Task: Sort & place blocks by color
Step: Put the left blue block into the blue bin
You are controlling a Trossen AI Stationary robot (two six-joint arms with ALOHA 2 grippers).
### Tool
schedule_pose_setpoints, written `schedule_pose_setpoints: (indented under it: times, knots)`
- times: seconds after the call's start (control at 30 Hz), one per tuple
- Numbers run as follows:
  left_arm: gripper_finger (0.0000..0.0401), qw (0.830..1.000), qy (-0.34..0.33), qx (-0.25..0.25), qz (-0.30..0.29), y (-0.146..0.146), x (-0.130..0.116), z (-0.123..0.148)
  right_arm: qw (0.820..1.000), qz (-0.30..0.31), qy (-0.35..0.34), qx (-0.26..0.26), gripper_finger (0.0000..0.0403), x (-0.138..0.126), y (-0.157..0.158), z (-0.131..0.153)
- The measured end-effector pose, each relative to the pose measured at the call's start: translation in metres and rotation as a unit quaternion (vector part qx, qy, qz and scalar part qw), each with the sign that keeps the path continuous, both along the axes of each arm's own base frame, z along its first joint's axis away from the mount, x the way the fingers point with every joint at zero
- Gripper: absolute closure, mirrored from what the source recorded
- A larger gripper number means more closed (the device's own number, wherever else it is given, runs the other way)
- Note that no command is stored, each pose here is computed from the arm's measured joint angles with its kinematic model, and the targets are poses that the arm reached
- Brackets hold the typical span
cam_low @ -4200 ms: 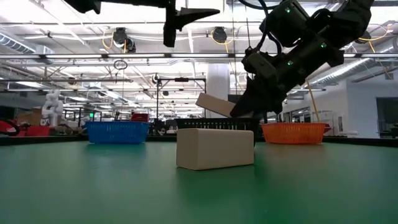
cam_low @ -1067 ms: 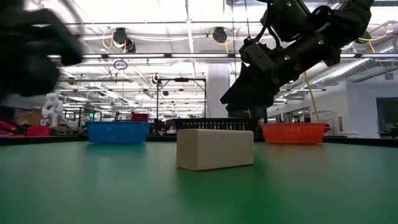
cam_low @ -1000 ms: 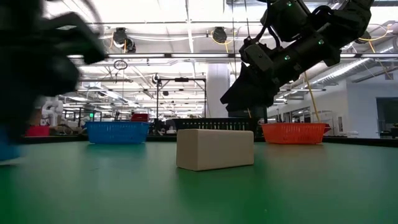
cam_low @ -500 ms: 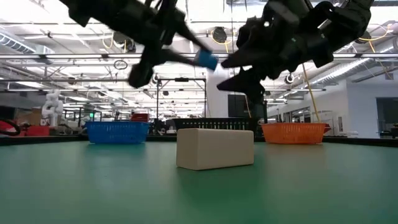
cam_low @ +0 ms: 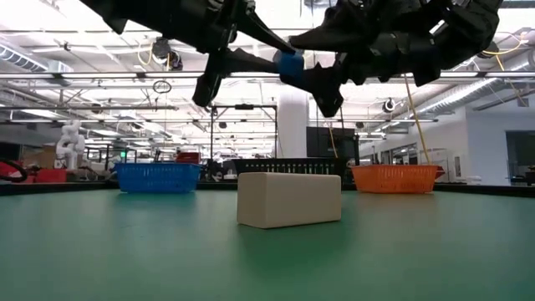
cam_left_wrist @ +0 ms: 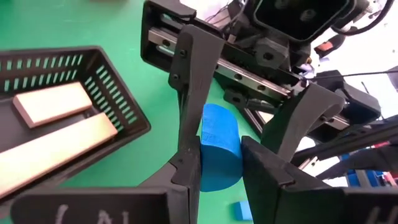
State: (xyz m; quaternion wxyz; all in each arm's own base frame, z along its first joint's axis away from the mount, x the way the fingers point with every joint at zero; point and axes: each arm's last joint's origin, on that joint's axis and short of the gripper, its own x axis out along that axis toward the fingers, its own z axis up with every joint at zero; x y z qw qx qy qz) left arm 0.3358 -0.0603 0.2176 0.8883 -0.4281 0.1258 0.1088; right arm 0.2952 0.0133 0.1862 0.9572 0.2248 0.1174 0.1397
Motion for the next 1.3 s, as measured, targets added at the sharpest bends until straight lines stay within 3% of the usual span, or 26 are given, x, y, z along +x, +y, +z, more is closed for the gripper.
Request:
schedule_pose_setpoints:
  times: [0.27, 0.77, 0.97, 1.3]
  knots:
    - [0.0314, 1.000, -0.015, 0.019, 0.019, 0.0013, 0.0007, 0.0030, 0.999, -0.035, -0.020, -0.009, 0.0185, 0.0012, -0.0021, 0.0035]
    - [0.0307, 0.999, -0.013, 0.026, 0.019, 0.0063, 0.0014, 0.0031, 0.999, -0.036, -0.014, -0.005, 0.0319, 0.0008, -0.0024, 0.0022]
    - [0.0267, 0.999, -0.014, 0.024, 0.025, 0.0070, 0.0015, 0.0033, 0.999, -0.040, -0.010, -0.006, 0.0324, 0.0008, -0.0026, 0.0014]
    - [0.0311, 0.999, -0.013, 0.030, 0.022, 0.0067, 0.0015, 0.0032, 0.999, -0.037, -0.010, -0.006, 0.0324, 0.0007, -0.0025, 0.0016]
